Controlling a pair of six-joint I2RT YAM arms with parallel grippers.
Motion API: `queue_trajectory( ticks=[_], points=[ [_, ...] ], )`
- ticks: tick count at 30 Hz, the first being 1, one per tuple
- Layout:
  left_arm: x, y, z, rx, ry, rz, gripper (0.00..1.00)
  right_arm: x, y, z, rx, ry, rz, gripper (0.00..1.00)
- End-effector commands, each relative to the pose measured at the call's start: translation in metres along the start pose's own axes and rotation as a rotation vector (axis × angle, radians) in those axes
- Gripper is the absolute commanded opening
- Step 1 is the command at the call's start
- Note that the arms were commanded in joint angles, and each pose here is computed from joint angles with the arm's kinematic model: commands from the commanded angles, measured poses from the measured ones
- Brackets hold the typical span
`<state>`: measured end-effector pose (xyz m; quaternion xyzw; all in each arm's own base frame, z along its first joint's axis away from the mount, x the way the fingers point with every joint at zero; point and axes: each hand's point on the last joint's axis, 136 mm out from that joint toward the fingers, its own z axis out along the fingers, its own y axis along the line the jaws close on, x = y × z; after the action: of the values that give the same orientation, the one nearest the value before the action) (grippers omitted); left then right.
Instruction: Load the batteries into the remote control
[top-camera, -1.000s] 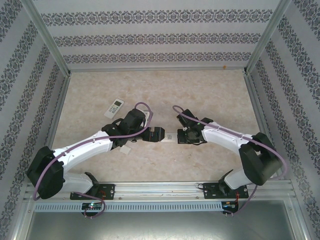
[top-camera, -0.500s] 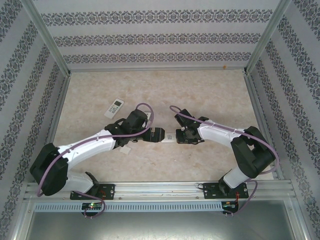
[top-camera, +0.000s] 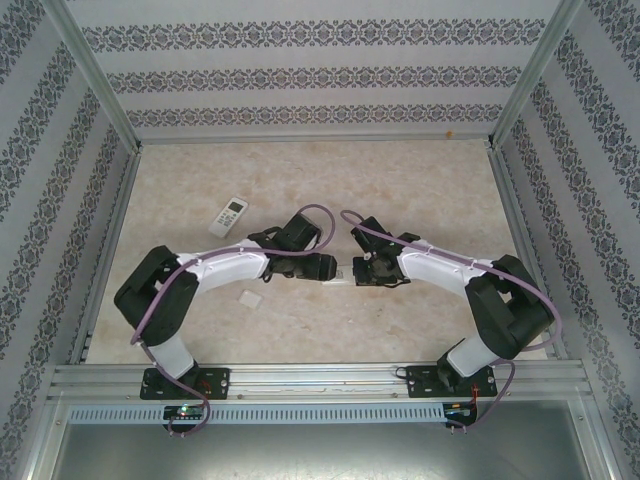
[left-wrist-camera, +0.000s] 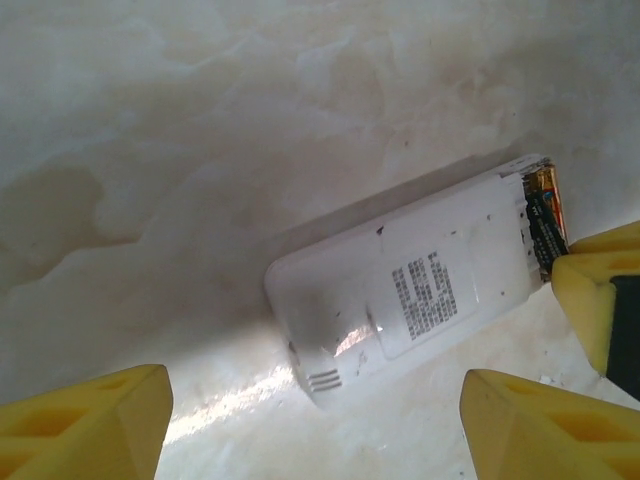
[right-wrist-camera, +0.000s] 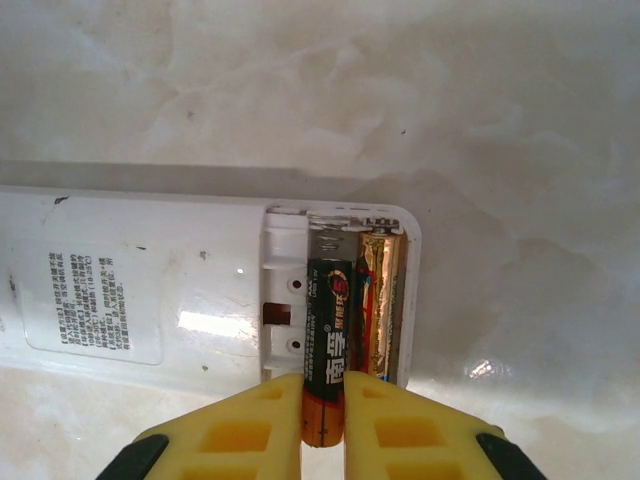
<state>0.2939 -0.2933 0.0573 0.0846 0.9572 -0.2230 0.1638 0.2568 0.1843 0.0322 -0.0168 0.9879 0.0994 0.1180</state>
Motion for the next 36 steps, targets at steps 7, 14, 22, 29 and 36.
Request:
queue_trajectory(
  ticks=[7, 14, 22, 29, 36],
  points=[
    [0.010, 0.009, 0.028, -0.017, 0.100, 0.015, 0.63, -0.013, -0.004, 0.007, 0.040, -0.031, -0.038, 0.10],
    [0.024, 0.031, 0.045, -0.104, 0.157, 0.028, 0.47, -0.022, -0.011, 0.014, 0.116, -0.093, -0.082, 0.03],
    [0.020, 0.035, 0.041, -0.128, 0.135, 0.041, 0.46, -0.009, -0.014, 0.041, 0.176, -0.053, -0.126, 0.00],
    [0.021, 0.036, 0.040, -0.130, 0.129, 0.039, 0.47, -0.003, -0.013, 0.048, 0.108, -0.064, -0.074, 0.04],
    [0.019, 0.032, 0.039, -0.112, 0.119, 0.034, 0.47, -0.019, 0.001, 0.018, 0.022, -0.131, -0.053, 0.17]
  ],
)
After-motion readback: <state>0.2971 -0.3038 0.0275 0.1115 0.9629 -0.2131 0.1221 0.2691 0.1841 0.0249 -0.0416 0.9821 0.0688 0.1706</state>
